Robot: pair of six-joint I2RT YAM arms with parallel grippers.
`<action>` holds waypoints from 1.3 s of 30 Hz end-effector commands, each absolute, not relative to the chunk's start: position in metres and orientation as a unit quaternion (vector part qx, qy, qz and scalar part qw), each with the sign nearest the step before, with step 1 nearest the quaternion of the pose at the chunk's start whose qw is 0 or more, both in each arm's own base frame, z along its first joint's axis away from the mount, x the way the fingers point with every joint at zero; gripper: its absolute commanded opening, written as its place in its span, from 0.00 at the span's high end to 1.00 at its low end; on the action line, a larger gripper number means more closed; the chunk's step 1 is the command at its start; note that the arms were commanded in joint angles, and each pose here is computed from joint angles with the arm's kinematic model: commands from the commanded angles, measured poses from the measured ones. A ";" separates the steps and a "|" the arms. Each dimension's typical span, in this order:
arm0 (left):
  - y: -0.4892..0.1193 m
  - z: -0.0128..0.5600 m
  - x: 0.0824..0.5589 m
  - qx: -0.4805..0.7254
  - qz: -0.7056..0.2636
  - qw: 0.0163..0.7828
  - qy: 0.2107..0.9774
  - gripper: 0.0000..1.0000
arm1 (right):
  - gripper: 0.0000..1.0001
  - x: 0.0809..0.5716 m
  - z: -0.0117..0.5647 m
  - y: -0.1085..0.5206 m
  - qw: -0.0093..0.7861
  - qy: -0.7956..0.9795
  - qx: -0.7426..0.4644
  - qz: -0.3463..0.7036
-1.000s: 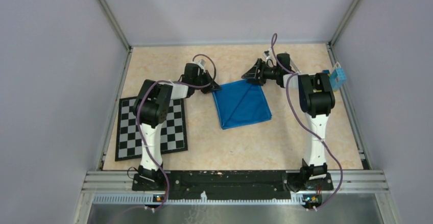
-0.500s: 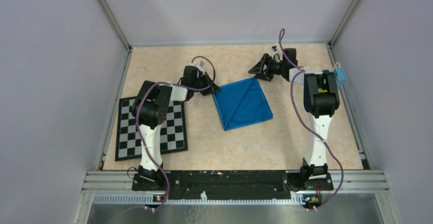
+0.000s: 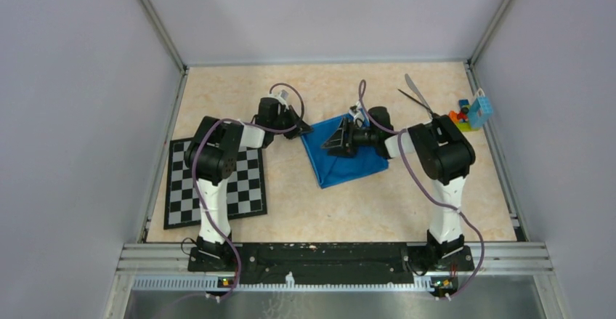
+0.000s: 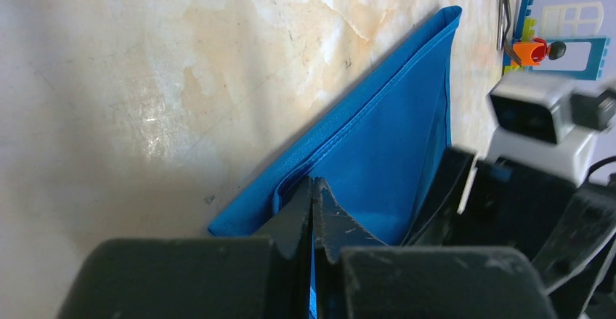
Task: Fold the napkin into a case and place the utensils inside
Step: Smooth out the upper triangle-folded napkin at the center of the board.
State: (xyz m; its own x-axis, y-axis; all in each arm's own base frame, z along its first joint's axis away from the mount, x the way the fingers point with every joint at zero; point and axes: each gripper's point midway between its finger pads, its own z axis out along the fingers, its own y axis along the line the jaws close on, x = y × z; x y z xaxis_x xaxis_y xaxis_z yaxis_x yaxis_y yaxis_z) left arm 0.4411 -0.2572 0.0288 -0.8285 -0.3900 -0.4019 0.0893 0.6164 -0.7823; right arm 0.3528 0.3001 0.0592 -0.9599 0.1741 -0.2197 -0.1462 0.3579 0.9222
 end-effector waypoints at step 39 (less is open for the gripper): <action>-0.250 0.009 0.417 -0.087 -0.405 0.224 0.882 0.98 | 0.47 0.232 0.053 0.293 0.145 0.873 -0.172 0.432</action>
State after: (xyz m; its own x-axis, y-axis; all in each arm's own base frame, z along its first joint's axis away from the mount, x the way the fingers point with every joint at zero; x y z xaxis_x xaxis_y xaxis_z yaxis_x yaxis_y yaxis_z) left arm 0.4384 -0.2579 0.0295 -0.8357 -0.3922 -0.3845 0.0778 0.6085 -0.7898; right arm 0.2224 0.3079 0.0420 -0.9809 -0.0660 -0.1830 -0.1936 0.4226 0.8854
